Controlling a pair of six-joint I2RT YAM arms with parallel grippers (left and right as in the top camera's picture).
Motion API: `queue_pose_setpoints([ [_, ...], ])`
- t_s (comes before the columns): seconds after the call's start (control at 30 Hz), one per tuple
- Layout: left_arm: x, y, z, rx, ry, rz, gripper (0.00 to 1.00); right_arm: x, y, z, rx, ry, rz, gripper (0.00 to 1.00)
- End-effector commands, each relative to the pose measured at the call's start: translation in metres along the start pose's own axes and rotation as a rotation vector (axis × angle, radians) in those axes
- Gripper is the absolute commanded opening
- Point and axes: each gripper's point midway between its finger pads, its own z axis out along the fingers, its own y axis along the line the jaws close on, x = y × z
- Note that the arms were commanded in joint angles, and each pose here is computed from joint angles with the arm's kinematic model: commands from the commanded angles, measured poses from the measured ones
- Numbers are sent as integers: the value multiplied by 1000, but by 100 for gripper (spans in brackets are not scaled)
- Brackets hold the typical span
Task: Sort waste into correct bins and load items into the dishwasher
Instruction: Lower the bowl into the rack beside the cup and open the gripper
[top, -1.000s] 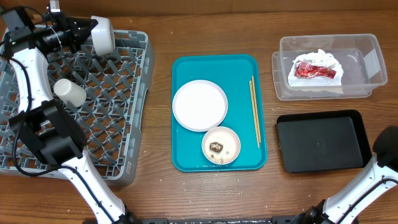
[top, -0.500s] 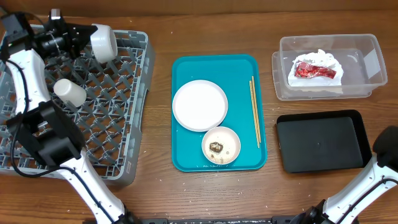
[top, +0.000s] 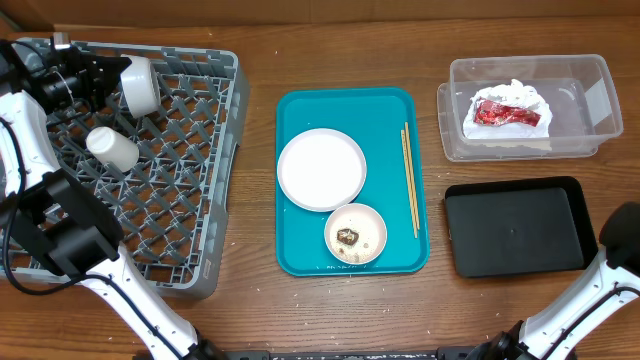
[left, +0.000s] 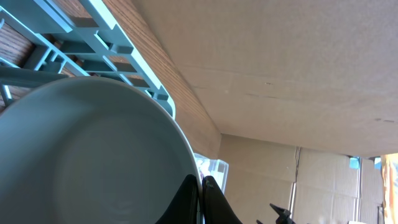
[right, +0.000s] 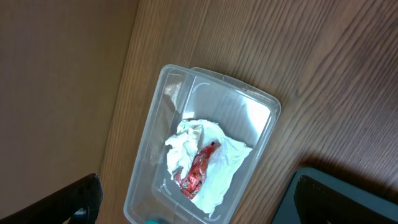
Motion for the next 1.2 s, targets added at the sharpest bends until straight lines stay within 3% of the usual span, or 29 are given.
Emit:
queue_pose_setpoints([
  [0.0,1,1,5,-1,7,45,4,-3,3,-11,-21,-26,-8,100],
  [0.2,16,-47,10,228,124,109,4,-3,4,-11,-21,-27,-8,100],
  [0.4,21,-55,18,250,154,112,4,-3,4,-11,-21,-27,-8,100],
  [0.53,20,-43,23,193,129,100,4,-3,4,-11,-21,-27,-8,100],
  [0.73,16,3,25,-41,51,51,4,-3,4,-11,-21,-27,-8,100],
  [1.17,-1,35,14,-214,-35,97,4,-3,4,-11,-21,-27,-8,100],
])
